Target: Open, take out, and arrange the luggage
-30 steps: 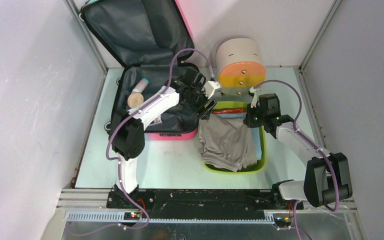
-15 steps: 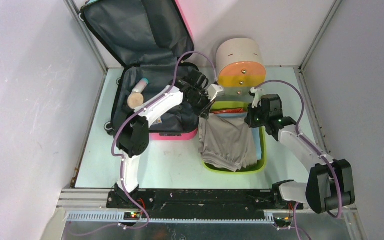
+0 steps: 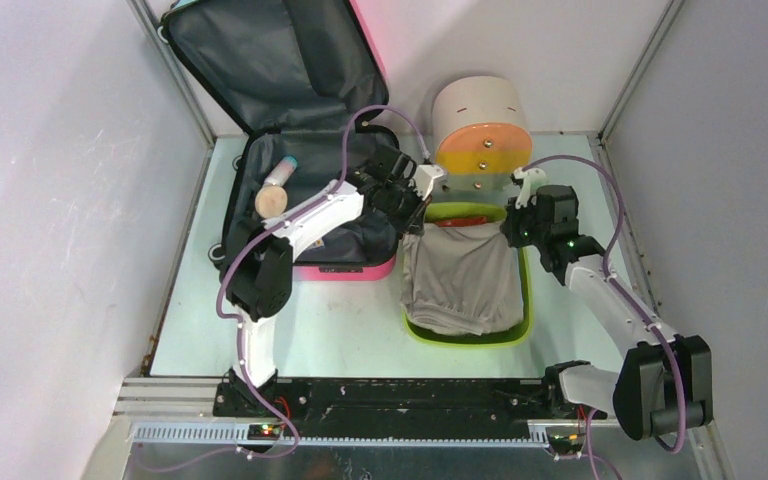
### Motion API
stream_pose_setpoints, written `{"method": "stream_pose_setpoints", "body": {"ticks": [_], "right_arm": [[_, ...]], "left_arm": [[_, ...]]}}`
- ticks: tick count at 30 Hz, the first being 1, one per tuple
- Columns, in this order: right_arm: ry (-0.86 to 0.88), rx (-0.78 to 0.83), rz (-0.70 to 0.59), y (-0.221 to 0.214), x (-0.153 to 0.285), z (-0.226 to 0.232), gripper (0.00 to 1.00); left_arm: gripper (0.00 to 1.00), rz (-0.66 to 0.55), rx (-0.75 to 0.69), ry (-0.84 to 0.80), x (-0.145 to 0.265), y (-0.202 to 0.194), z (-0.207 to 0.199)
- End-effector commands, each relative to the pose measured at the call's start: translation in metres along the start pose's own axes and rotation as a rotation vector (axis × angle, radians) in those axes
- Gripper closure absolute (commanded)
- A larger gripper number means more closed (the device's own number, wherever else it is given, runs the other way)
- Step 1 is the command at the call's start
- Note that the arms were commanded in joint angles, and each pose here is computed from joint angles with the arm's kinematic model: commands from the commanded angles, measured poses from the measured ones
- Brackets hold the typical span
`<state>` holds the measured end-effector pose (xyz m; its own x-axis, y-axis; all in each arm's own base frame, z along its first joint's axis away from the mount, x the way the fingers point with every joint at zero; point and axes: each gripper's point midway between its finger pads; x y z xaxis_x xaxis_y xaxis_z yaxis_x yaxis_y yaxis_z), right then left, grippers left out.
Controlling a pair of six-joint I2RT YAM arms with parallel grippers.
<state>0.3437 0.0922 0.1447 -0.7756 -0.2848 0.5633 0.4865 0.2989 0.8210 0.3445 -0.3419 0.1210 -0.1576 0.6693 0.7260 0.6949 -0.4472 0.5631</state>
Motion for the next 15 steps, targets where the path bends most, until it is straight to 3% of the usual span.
{"method": "stream_pose_setpoints", "body": {"ticks": [1, 15], "right_arm": [[-0.069, 0.051, -0.153, 0.041, 0.002, -0.024, 1.0], [-0.032, 0.036, -0.22, 0.051, -0.041, -0.043, 1.0]], "left_arm": [[1.0, -0.154, -0.01, 0.014, 0.02, 0.038, -0.014], [1.0, -0.195, 0.083, 0.113, 0.0, 0.049, 0.012]]}}
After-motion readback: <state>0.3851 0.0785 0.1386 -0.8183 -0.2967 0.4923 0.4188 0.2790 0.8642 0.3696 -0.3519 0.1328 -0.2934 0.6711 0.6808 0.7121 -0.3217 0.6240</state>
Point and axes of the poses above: each gripper's point midway between its finger pads, its own x axis back along the fingers, its own z axis along the line the jaws close on, y = z × x, and after that the axes turned 13 degrees about x, right-handed
